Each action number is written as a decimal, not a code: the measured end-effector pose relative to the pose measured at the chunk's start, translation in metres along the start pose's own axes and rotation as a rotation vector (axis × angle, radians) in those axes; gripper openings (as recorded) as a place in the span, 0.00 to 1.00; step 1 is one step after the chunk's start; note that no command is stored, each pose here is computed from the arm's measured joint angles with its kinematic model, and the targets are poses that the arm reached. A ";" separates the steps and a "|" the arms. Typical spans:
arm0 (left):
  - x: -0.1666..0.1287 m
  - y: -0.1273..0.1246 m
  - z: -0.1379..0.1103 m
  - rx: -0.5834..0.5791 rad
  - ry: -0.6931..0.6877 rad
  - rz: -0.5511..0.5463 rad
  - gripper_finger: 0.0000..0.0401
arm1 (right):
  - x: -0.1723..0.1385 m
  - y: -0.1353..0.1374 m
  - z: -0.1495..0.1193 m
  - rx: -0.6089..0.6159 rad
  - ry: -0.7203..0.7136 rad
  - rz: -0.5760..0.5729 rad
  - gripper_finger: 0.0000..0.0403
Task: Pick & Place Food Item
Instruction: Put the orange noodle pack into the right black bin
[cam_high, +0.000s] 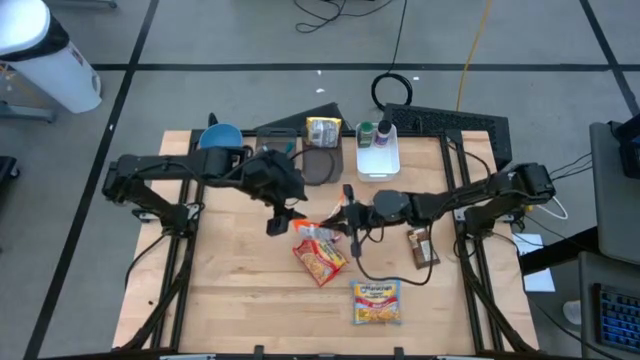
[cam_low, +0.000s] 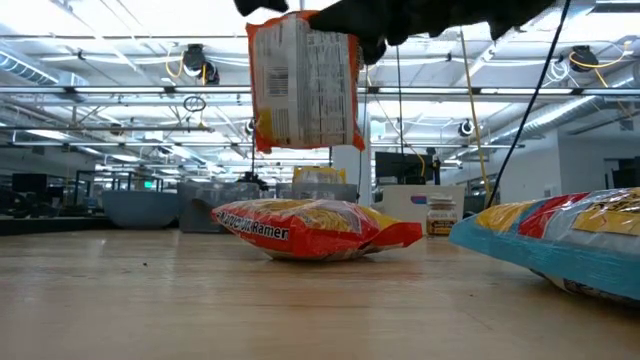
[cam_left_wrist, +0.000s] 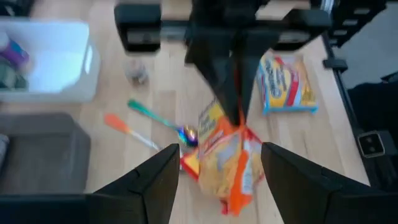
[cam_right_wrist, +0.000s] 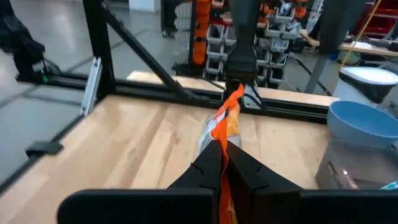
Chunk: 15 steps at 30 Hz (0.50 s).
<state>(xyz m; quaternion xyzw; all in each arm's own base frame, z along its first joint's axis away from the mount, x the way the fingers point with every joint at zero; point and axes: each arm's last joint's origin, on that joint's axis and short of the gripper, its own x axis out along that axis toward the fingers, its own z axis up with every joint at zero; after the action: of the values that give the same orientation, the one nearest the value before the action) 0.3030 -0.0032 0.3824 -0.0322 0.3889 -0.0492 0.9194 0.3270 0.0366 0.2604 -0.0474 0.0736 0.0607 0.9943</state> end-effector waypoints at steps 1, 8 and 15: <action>0.001 0.002 -0.001 -0.007 0.011 -0.005 0.58 | 0.001 0.000 0.001 -0.014 0.005 -0.001 0.00; 0.010 0.010 -0.002 -0.040 0.054 -0.033 0.58 | 0.003 -0.013 0.016 -0.065 0.013 -0.031 0.00; 0.025 0.011 -0.003 -0.046 0.090 -0.070 0.56 | 0.003 -0.027 0.018 -0.061 0.007 -0.028 0.00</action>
<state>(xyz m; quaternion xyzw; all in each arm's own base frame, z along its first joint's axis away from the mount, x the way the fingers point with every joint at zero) 0.3186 0.0049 0.3619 -0.0645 0.4297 -0.0738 0.8977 0.3359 0.0117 0.2800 -0.0791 0.0746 0.0488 0.9929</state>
